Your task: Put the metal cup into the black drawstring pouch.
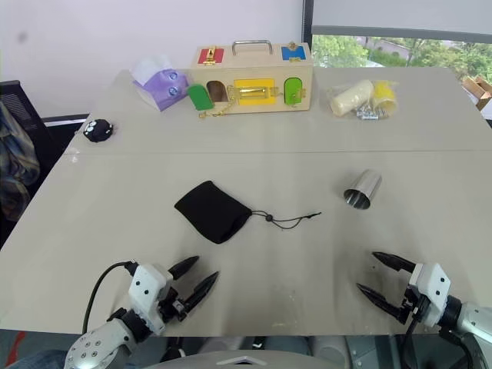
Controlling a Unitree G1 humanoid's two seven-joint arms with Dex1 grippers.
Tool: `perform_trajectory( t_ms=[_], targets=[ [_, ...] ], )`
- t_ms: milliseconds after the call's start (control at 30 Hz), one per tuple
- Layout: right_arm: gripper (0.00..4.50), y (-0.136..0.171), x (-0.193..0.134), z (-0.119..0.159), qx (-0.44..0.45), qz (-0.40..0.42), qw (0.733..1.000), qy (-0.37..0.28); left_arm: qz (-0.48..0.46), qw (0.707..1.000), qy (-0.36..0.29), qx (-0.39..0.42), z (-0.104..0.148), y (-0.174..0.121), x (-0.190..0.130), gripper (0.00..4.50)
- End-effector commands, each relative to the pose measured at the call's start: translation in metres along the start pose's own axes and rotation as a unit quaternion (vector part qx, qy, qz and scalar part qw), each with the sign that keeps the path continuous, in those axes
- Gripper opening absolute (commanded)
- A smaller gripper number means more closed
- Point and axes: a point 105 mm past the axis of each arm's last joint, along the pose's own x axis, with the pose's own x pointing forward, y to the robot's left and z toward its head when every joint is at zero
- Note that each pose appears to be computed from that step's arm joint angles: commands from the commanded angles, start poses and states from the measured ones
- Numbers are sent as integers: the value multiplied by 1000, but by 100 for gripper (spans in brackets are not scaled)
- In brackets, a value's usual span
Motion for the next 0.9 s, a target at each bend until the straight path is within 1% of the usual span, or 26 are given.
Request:
perform_trajectory(
  t_ms=[33, 200, 433, 600, 700, 833, 900],
  targets=[
    [382, -3, -6, 8, -15, -10, 1000, -10, -10, 1000, -5, -1, 2, -3, -2, 305],
    [382, 2, -9, 6, -11, -14, 1000, -7, -49, 999, -21, -4, 10, -17, -2, 305],
    [382, 2, -8, 9, -10, -11, 1000, -14, -58, 998, -24, -1, 14, -21, -1, 305],
    [382, 3, -8, 10, -10, -10, 1000, -16, -61, 997, -43, 2, 29, -26, 5, 305],
    [382, 5, -6, 11, -10, -6, 1000, -22, -75, 996, -50, 19, 37, -31, 8, 305],
    [382, 6, -5, 11, -10, -3, 1000, -24, -75, 996, -51, 24, 41, -32, 10, 305],
    [382, 8, -5, 12, -9, -1, 1000, -27, -65, 996, -52, 39, 43, -28, 10, 305]
  ],
)
